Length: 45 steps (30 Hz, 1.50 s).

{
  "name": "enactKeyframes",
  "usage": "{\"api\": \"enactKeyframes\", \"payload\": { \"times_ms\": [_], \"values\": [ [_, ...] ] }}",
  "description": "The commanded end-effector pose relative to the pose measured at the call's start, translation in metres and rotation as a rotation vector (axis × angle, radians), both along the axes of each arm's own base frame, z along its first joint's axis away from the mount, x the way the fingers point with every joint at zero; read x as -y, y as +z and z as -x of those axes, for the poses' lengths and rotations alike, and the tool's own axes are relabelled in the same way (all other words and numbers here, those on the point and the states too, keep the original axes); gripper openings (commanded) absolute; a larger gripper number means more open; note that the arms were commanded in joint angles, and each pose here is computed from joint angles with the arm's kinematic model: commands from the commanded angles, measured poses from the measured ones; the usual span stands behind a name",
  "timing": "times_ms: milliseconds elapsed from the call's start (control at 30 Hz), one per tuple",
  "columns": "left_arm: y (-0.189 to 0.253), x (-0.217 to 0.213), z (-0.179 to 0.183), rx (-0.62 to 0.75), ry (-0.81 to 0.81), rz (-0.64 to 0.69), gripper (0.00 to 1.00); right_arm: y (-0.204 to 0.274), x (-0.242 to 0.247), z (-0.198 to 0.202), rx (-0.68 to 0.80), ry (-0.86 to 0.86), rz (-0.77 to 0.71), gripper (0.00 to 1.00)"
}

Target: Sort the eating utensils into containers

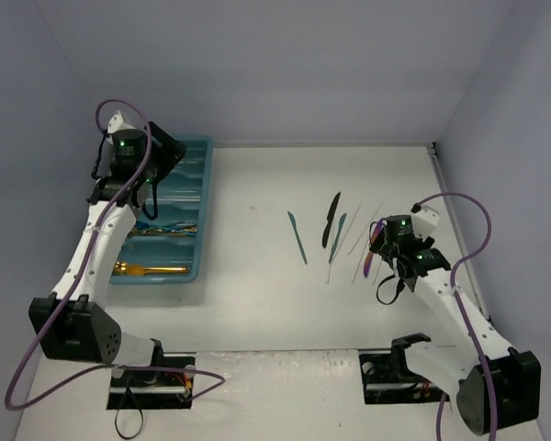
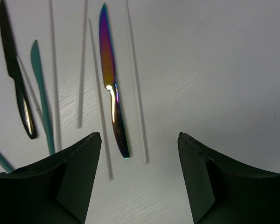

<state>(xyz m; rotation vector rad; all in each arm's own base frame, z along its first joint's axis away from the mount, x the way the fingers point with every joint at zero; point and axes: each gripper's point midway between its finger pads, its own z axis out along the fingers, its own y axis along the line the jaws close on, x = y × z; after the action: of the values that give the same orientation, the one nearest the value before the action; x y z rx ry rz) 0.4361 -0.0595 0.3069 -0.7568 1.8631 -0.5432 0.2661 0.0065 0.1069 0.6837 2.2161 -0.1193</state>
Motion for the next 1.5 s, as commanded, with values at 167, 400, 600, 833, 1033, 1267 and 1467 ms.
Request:
{"api": "enactKeyframes", "payload": {
  "times_ms": [167,400,600,833,1033,1267,1467],
  "values": [
    [-0.01,0.029,0.082,0.171,-0.506,-0.404,0.7,-0.04,-0.003,-0.01,-0.08,-0.058,-0.094,0.59],
    [-0.063,0.03,0.104,0.052,-0.552,-0.393,0.71,-0.069,0.007,-0.013,-0.142,-0.103,-0.097,0.52],
    [-0.074,0.032,0.111,0.019,-0.576,-0.409,0.71,-0.088,0.01,-0.016,-0.179,-0.105,-0.117,0.47],
    [-0.072,0.035,0.114,0.021,-0.587,-0.394,0.71,-0.099,0.02,-0.019,-0.212,-0.13,-0.087,0.47],
    [-0.068,0.036,0.115,0.036,-0.581,-0.393,0.71,-0.111,0.031,-0.012,-0.249,-0.163,-0.072,0.35],
    [-0.061,0.047,0.118,0.075,-0.62,-0.393,0.71,-0.106,0.038,-0.011,-0.235,-0.182,-0.057,0.01],
    [-0.051,0.087,0.127,0.114,-0.746,-0.365,0.71,-0.048,0.025,-0.032,-0.079,-0.03,-0.062,0.0]
  ]
}}
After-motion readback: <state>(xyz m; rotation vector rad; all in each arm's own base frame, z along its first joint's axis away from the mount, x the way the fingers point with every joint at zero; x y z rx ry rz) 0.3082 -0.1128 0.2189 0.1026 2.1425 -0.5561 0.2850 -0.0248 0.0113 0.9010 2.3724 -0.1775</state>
